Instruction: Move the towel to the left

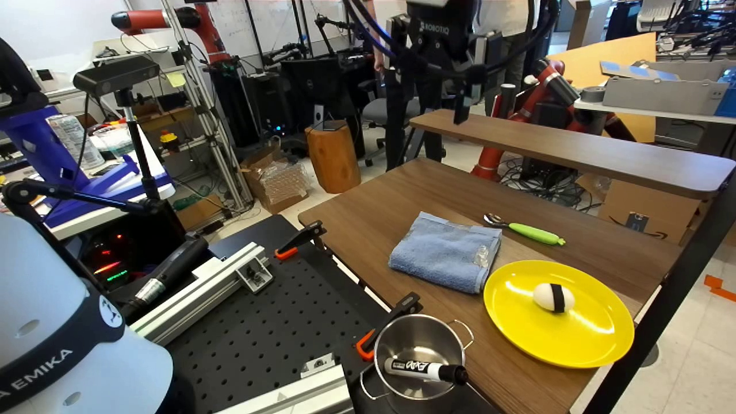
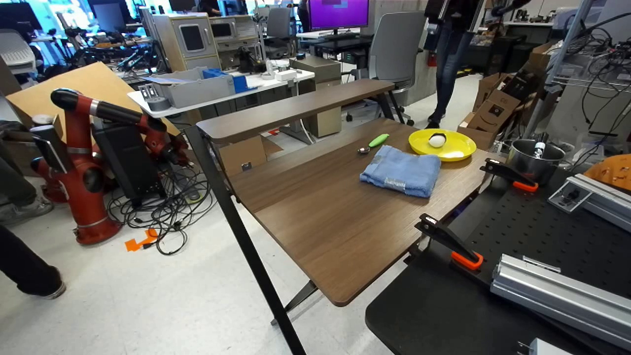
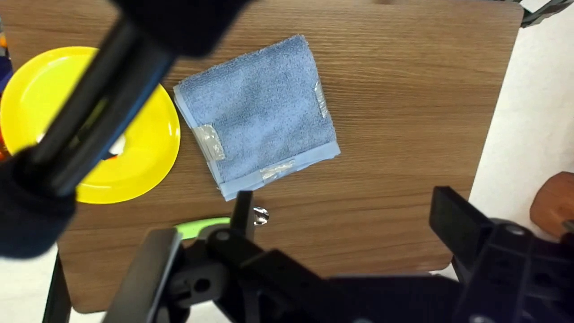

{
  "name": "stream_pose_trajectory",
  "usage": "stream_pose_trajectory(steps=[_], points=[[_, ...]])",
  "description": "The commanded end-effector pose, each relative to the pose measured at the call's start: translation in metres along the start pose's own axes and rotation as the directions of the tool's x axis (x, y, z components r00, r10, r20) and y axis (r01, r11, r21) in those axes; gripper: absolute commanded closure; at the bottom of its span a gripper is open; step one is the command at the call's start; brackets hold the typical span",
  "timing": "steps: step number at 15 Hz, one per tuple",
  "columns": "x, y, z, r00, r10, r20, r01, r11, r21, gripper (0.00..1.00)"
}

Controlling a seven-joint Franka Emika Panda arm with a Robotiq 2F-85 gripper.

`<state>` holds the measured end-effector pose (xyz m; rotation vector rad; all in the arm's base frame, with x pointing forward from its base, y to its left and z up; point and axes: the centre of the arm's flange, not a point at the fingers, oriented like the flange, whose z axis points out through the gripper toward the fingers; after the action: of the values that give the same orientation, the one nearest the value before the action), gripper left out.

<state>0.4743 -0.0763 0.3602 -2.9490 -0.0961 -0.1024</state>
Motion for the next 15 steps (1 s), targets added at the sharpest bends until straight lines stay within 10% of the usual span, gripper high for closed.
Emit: stream_pose_trajectory(steps=[1,15], points=[[0.023,0.009,0.037,0.997,0.077,0.001,-0.077,0.997,0.03,0.0],[0.061,0.018,0.2,0.953,0.286,0.099,-0.286,0.958,-0.013,0.0]])
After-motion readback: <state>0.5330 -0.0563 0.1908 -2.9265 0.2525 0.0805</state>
